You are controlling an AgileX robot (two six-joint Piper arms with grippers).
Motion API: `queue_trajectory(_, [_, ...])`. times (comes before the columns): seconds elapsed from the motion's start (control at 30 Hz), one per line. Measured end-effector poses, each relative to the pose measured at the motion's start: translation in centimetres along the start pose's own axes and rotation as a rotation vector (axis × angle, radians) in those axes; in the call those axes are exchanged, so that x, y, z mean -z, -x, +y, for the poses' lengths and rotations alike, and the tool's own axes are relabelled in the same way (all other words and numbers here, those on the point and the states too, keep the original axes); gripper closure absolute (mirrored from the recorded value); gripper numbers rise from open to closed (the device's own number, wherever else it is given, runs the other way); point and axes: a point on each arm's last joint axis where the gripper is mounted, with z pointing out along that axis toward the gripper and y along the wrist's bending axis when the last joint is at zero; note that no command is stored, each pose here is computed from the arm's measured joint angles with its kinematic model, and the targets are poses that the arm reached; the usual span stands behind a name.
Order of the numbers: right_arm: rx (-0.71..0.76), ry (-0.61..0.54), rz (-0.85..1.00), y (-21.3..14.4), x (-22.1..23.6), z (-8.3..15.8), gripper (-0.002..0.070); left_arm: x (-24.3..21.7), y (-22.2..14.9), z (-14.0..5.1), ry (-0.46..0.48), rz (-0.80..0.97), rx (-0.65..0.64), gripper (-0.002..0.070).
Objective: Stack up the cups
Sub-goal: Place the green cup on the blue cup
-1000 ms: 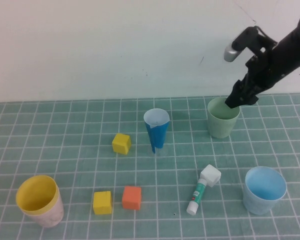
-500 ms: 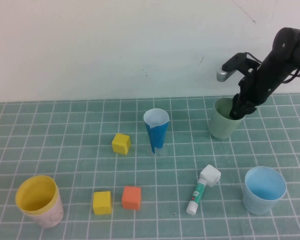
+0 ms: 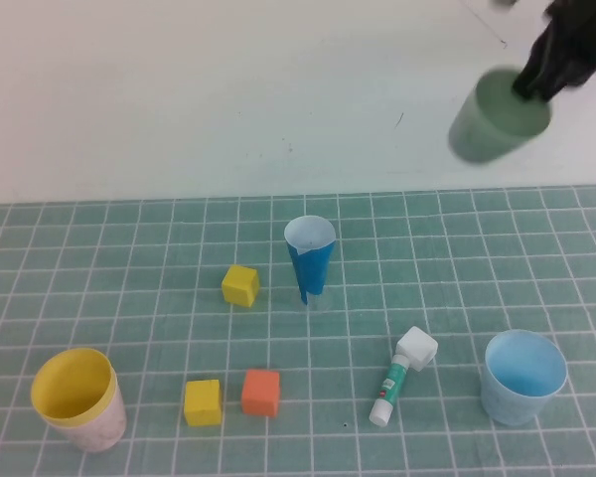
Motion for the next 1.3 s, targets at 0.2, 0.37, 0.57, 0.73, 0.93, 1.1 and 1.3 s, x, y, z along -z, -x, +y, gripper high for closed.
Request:
queue_trajectory(0.2, [0.034,-0.096,-0.115,0.4,10.0,2.9,0.066,0.3,0.1,0.0,0.0,-0.017,0.011,0.0673])
queue_trajectory(0.37, [0.006,-0.013,-0.024,-3.3,10.8,6.4,0.066,0.5,0.2,0.0,-0.001,-0.031,0.019,0.0673])
queue_trajectory(0.57, [-0.04,0.04,0.063,-8.9,8.4,10.3,0.066,0.7,0.2,0.0,-0.001,-0.044,0.036,0.0673])
queue_trajectory(0.73, [-0.065,0.056,0.107,-12.3,5.0,11.9,0.066,0.8,0.2,0.0,-0.001,-0.046,0.046,0.0673])
queue_trajectory(0.93, [-0.075,0.085,0.146,-13.7,2.1,12.1,0.066,0.7,0.1,0.0,0.001,-0.034,0.049,0.0675])
queue_trajectory(1.1, [-0.093,0.093,0.152,-13.7,-0.1,11.5,0.066,0.7,-0.1,0.1,0.005,-0.014,0.049,0.0675])
queue_trajectory(1.3, [-0.11,0.127,0.202,-14.3,-3.0,11.0,0.066,0.7,-0.2,0.1,0.006,-0.008,0.047,0.0675])
